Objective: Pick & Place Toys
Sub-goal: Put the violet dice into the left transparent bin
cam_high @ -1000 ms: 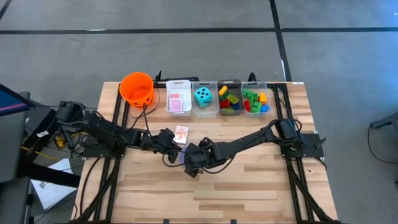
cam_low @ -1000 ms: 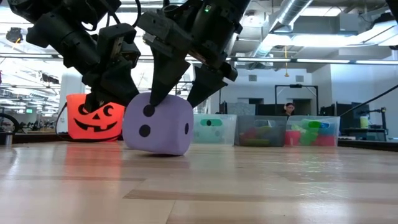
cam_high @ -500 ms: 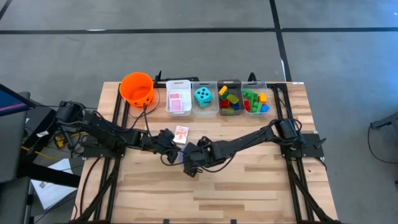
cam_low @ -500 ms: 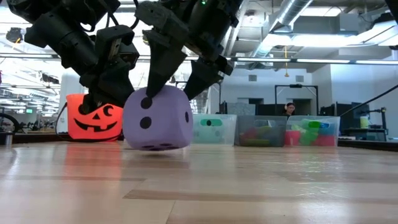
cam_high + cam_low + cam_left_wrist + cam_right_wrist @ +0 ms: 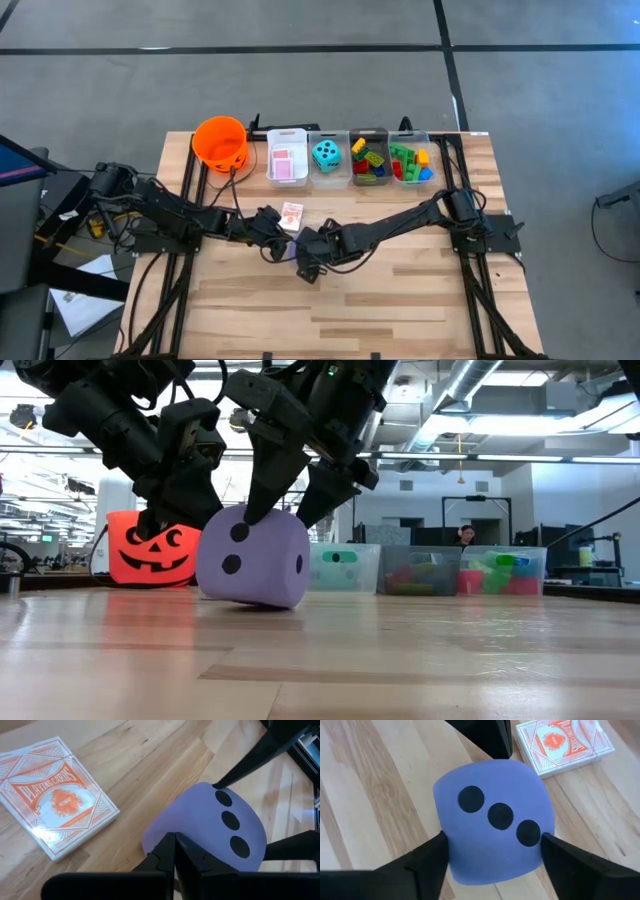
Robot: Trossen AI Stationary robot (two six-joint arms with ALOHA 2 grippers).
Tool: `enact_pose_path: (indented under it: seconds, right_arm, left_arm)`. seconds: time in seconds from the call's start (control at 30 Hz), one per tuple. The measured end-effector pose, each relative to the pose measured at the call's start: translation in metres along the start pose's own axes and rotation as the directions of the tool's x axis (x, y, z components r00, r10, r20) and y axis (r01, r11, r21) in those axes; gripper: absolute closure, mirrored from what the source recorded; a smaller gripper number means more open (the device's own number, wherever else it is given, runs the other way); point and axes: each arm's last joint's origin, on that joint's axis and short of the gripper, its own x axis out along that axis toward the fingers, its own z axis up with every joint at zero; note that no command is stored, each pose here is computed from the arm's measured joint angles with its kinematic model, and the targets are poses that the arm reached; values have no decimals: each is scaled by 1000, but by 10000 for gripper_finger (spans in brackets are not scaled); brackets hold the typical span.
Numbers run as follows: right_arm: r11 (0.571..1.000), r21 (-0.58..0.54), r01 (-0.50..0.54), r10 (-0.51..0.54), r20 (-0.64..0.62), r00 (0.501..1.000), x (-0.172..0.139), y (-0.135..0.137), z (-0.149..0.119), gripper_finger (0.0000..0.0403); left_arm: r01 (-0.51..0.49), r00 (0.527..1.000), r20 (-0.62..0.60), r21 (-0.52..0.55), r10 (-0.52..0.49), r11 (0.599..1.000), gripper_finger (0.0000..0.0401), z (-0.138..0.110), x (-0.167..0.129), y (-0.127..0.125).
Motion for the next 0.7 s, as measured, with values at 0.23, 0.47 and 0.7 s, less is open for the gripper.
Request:
enact_pose_path:
  seconds: [0.23,0.47,0.7]
  right_arm:
    - [998,-67,1,-1,5,1000,-8,2,8,174]
    - [995,-100,5,-4,9,1000,-12,0,16,274]
    - [991,-133,-5,5,2,1000,-14,-1,18,385]
  left_arm:
    - [-1,1000,0,3,1,1000,401,0,0,0]
    - [-4,1000,-1,3,4,1000,401,0,0,0]
    - [-1,1000,-4,3,1,1000,401,0,0,0]
